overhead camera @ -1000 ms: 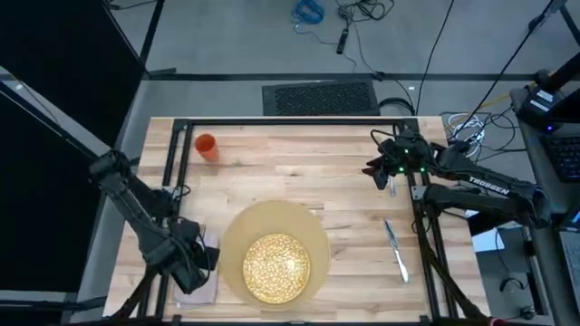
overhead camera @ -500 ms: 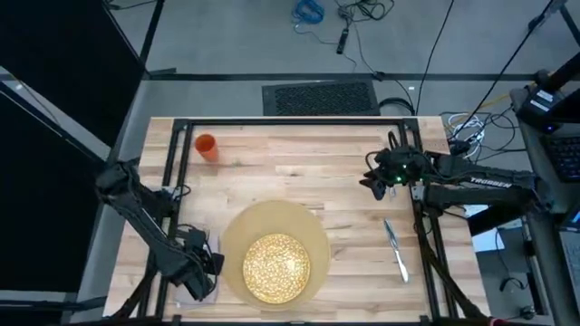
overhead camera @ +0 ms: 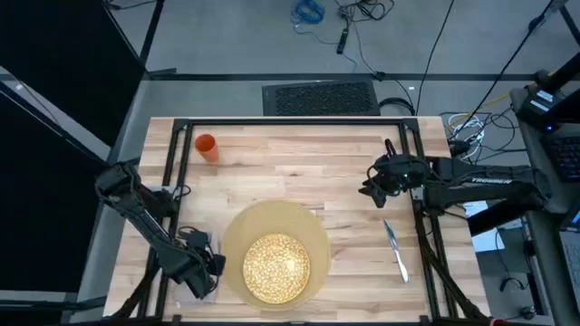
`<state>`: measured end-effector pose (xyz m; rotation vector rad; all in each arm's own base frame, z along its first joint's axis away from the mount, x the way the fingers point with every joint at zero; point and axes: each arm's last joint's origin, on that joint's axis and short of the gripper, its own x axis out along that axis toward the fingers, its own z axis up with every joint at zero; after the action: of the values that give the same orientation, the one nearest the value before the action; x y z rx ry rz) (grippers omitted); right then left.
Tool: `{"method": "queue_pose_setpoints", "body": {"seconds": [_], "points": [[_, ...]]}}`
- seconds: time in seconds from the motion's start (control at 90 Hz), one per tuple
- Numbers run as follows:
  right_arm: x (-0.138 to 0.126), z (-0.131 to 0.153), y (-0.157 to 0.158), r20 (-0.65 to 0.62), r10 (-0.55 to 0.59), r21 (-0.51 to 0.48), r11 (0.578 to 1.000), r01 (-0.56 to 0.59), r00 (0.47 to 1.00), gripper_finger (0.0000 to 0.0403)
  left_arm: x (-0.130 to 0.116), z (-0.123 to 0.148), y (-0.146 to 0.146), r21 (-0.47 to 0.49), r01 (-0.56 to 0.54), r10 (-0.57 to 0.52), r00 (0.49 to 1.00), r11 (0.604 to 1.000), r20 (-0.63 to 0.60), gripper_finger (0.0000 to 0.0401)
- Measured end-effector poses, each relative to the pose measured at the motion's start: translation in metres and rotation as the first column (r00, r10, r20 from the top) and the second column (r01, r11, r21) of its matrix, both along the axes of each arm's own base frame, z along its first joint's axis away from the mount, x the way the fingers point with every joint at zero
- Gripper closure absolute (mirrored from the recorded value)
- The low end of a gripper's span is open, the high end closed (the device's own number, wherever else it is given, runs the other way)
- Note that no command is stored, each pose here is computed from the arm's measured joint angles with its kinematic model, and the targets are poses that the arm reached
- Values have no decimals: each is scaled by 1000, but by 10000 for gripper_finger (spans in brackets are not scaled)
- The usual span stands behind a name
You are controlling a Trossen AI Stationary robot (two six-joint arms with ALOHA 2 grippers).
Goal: Set table place
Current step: Put the silver fork on the folded light orange napkin
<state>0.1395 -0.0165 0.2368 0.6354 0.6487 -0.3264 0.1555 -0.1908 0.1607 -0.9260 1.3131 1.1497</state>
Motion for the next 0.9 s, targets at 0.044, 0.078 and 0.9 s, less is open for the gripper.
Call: {"method": "queue_pose_setpoints", "body": {"seconds": [0.044, 0.078, 0.9], "points": [[0, 0, 0, 0, 0, 2, 1000, 0, 1000, 239, 2, -1, 0, -8, -10, 10, 1000, 1000, -4, 401], [0, 0, 0, 1, -1, 3, 1000, 1, 1000, 239, 3, -2, 1, -7, -15, 15, 1000, 1000, -8, 401], [0, 0, 0, -9, 52, -53, 997, -52, 999, 239, 13, -18, 1, 0, -106, 106, 991, 994, -83, 386]]}}
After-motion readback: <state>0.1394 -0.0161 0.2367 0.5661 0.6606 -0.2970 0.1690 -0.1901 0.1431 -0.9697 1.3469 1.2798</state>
